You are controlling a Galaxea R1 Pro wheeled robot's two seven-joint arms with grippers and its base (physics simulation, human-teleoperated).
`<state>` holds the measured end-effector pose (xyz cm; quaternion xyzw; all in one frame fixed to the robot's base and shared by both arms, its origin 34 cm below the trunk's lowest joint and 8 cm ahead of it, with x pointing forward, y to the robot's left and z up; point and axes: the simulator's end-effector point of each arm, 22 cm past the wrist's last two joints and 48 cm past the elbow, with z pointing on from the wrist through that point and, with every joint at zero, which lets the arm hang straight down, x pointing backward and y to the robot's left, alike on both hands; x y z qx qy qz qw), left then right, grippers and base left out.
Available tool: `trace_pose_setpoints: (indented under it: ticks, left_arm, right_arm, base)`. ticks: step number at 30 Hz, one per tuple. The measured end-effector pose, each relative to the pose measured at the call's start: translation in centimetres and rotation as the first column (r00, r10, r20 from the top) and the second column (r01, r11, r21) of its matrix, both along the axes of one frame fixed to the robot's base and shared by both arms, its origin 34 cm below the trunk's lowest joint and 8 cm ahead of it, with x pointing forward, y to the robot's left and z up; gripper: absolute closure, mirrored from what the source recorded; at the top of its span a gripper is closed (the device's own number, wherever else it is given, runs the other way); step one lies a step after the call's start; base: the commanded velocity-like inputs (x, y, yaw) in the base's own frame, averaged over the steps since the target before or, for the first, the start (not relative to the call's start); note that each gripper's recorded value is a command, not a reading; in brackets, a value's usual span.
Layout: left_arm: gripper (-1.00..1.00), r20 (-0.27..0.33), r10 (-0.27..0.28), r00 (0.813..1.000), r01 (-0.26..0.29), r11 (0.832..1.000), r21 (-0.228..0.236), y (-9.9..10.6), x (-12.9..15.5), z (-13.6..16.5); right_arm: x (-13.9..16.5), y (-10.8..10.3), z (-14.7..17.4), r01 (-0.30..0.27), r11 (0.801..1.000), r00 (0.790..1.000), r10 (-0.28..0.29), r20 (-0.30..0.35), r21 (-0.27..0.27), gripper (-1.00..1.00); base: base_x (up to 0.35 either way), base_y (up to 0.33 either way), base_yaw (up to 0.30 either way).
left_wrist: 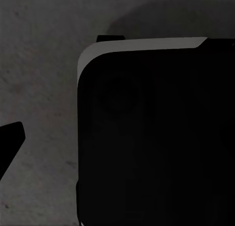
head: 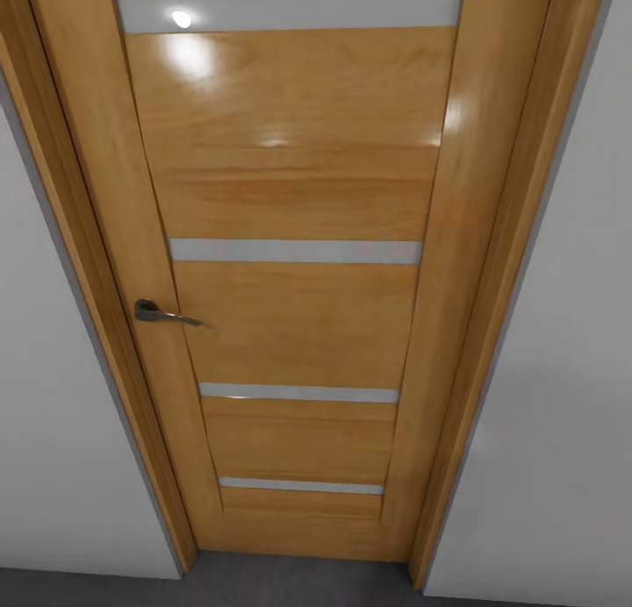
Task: Move the two storage containers from the living room to the garage. In the garage, place one container on the floor and stack the other container on top of it (either order is fine).
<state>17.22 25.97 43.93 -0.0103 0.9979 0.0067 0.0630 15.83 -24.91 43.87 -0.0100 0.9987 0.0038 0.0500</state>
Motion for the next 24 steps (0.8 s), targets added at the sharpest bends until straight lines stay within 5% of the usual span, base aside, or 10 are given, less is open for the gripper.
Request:
trace_pose_setpoints:
  ticks: [5, 8, 11, 13, 16, 24]
  left_arm:
    - [-1.00, 0.000, 0.000, 1.000, 0.000, 1.000, 0.000, 0.0, 0.0, 0.0]
    - [-1.00, 0.000, 0.000, 1.000, 0.000, 1.000, 0.000, 0.0, 0.0, 0.0]
    - [-1.00, 0.000, 0.000, 1.000, 0.000, 1.000, 0.000, 0.0, 0.0, 0.0]
    - [-1.00, 0.000, 0.000, 1.000, 0.000, 1.000, 0.000, 0.0, 0.0, 0.0]
    - [-1.00, 0.000, 0.000, 1.000, 0.000, 1.000, 0.000, 0.0, 0.0, 0.0]
    - [-1.00, 0.000, 0.000, 1.000, 0.000, 1.000, 0.000, 0.0, 0.0, 0.0]
  right_arm:
    - [0.3, -0.9, 0.0, 0.002, 1.000, 1.000, -0.002, 0.004, -0.012, -1.00]
    - [6.0, -6.2, 0.7, 0.013, 0.997, 0.994, -0.004, 0.112, -0.079, -1.00]
    - [9.2, -9.0, 1.5, 0.023, 0.993, 0.986, -0.003, 0.168, -0.119, -1.00]
    - [14.1, -13.7, 3.3, 0.043, 0.980, 0.969, 0.007, 0.247, -0.195, -1.00]
    - [20.1, -15.7, 5.0, 0.074, 0.970, 0.949, 0.003, 0.315, -0.233, -1.00]
    - [30.6, -16.3, 8.7, 0.117, 0.961, 0.909, -0.002, 0.416, -0.249, -1.00]
  base:
    - [0.000, 0.000, 0.000]
    - [0.000, 0.000, 0.000]
    - [0.000, 0.000, 0.000]
    - [0.000, 0.000, 0.000]
    - [0.000, 0.000, 0.000]
    - [0.000, 0.000, 0.000]
